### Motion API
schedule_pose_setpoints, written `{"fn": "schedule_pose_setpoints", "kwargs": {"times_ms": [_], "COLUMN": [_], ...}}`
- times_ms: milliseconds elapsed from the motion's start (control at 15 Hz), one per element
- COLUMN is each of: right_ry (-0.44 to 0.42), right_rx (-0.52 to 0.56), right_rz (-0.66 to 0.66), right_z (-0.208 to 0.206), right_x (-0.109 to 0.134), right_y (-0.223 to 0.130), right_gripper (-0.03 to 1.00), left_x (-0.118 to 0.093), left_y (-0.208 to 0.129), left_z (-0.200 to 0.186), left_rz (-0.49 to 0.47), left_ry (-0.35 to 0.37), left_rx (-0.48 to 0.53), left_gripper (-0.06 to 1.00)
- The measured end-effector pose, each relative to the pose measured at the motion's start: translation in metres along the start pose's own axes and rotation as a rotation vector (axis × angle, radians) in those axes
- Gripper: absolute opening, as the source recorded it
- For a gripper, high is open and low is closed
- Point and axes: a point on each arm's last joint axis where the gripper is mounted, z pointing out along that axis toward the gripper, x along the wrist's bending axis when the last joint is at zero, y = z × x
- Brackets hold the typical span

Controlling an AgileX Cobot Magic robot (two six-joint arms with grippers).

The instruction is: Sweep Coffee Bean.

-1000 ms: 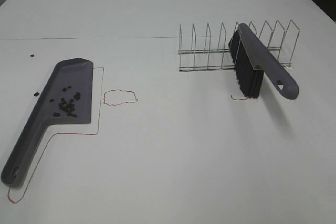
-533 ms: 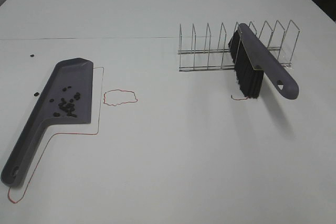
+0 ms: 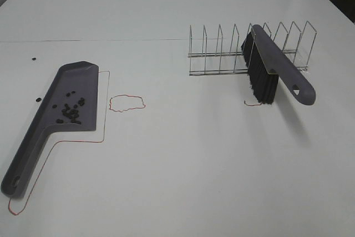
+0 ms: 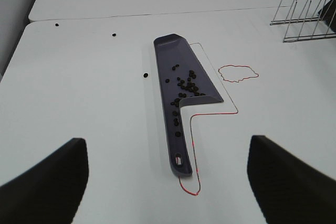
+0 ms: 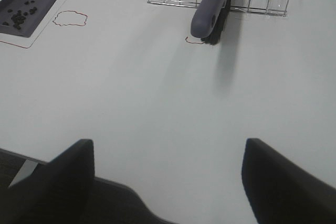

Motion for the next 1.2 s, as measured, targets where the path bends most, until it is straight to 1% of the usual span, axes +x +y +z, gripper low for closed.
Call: {"fn": "schedule_pose_setpoints", "kwargs": {"times_ms": [1200], "right_ry": [0.000], "right_rx": [0.000], "right_rz": [0.000], "right_z": [0.0000], "right_x": [0.0000], "right_y": [0.0000], "right_gripper": [0.73], "left_x": [0.0000], "left_y": [0.0000], "left_z": [0.0000], "left_rz": [0.000], "left_ry": [0.000], "left_rx": [0.000], "left_gripper": [0.76]}}
